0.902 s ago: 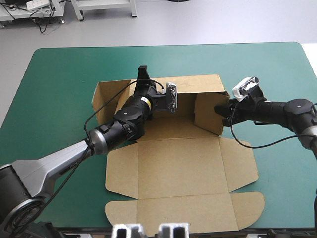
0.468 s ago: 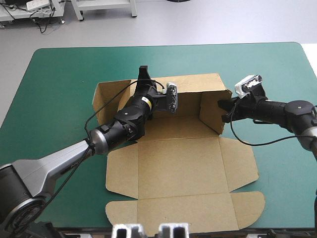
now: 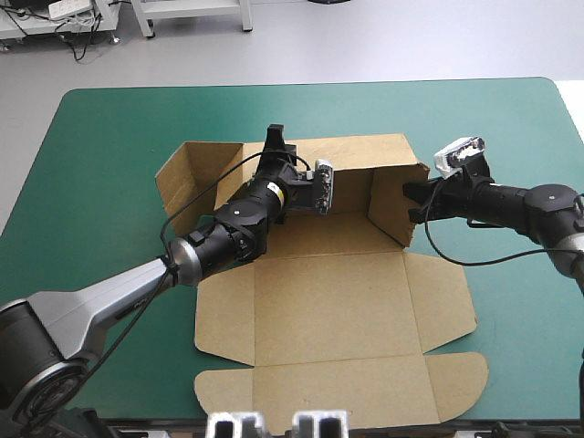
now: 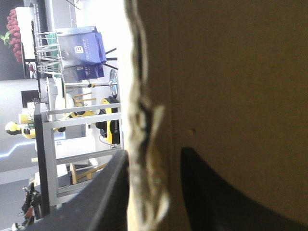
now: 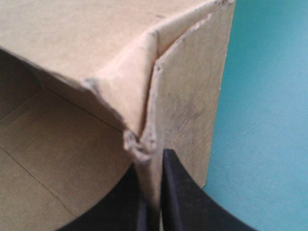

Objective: Fold the box

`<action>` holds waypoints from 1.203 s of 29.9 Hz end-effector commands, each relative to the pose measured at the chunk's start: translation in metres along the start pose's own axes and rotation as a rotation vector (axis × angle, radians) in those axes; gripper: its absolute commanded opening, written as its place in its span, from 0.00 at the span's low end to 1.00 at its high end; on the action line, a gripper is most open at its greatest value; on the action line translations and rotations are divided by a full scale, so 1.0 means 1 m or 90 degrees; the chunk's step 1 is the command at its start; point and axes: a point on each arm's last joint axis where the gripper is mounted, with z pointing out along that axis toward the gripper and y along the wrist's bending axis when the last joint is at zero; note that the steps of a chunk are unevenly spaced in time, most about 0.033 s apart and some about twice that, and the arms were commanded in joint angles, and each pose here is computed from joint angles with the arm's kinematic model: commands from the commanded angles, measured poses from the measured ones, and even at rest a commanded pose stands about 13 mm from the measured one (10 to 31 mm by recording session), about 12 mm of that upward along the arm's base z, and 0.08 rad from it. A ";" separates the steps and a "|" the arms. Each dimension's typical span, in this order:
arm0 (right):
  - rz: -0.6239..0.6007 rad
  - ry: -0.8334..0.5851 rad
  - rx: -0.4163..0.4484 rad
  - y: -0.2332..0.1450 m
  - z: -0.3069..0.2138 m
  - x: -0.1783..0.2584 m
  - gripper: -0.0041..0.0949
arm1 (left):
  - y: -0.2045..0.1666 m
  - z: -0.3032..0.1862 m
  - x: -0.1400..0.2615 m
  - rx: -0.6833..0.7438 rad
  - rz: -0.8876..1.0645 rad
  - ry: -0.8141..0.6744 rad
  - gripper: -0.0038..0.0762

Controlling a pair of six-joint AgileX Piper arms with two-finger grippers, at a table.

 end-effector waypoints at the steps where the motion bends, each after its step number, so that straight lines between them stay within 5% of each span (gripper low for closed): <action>1: -0.008 -0.023 -0.012 0.007 -0.009 -0.011 0.04 | 0.018 -0.013 -0.003 -0.033 -0.070 -0.027 0.49; 7: -0.008 -0.023 -0.011 0.007 -0.009 -0.011 0.04 | 0.022 -0.022 -0.008 -0.040 -0.193 -0.040 0.51; 23: 0.026 -0.007 0.002 0.005 -0.009 -0.009 0.04 | 0.046 -0.115 -0.035 -0.125 -0.238 -0.073 0.50; 30: 0.034 -0.034 -0.017 0.020 -0.011 -0.031 0.04 | 0.082 -0.125 0.012 -0.238 -0.354 -0.036 0.49; 36: 0.067 -0.082 -0.018 0.047 -0.011 -0.074 0.04 | 0.102 -0.116 0.083 -0.324 -0.457 0.112 0.30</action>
